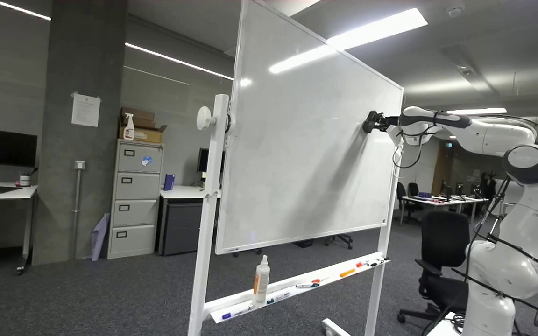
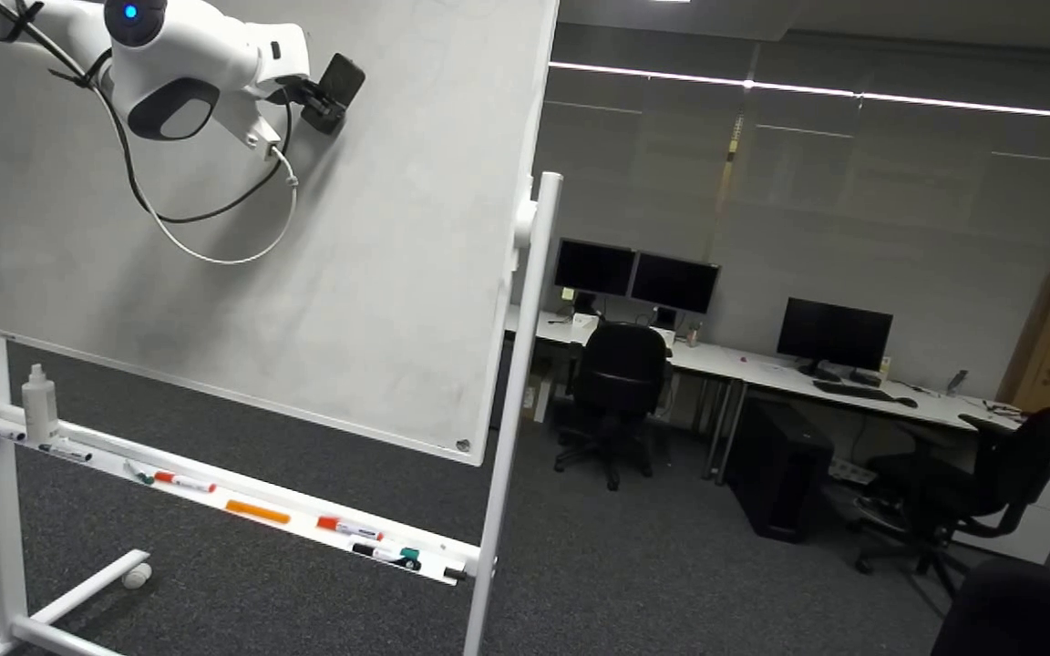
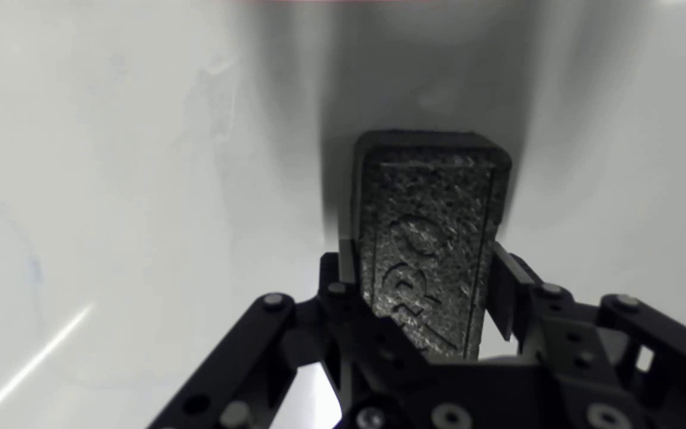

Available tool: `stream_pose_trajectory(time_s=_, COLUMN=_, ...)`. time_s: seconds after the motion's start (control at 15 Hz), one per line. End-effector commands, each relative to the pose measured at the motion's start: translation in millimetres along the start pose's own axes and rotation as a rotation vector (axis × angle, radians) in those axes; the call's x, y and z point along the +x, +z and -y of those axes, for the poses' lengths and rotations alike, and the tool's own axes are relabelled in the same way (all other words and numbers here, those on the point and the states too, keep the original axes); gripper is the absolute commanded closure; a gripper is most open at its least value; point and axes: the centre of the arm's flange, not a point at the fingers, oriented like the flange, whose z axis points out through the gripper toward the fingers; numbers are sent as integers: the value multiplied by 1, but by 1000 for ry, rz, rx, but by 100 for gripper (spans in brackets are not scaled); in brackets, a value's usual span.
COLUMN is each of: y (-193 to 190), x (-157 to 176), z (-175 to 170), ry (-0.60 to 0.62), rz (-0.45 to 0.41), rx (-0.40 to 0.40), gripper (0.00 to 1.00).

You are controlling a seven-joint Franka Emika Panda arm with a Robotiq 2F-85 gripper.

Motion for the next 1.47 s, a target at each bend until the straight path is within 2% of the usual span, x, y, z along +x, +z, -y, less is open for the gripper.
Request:
stream_pose_trajectory(time_s=0.0, y=-2, x=1, z=-1, ry=4, rz=-1, rx=2, gripper=45)
stream_pose_trajectory(time_s=1.2, y=-7, x=2, z=-4, ry=14, rz=-1, rx=9, gripper=45)
stream_pose_trajectory(time_s=1.27, y=-7, x=2, z=-4, ry=14, rz=-1, rx=9, gripper=70)
stream_pose_trajectory(time_s=1.4, y=-8, x=2, z=0, ry=10, rz=-1, rx=12, gripper=70)
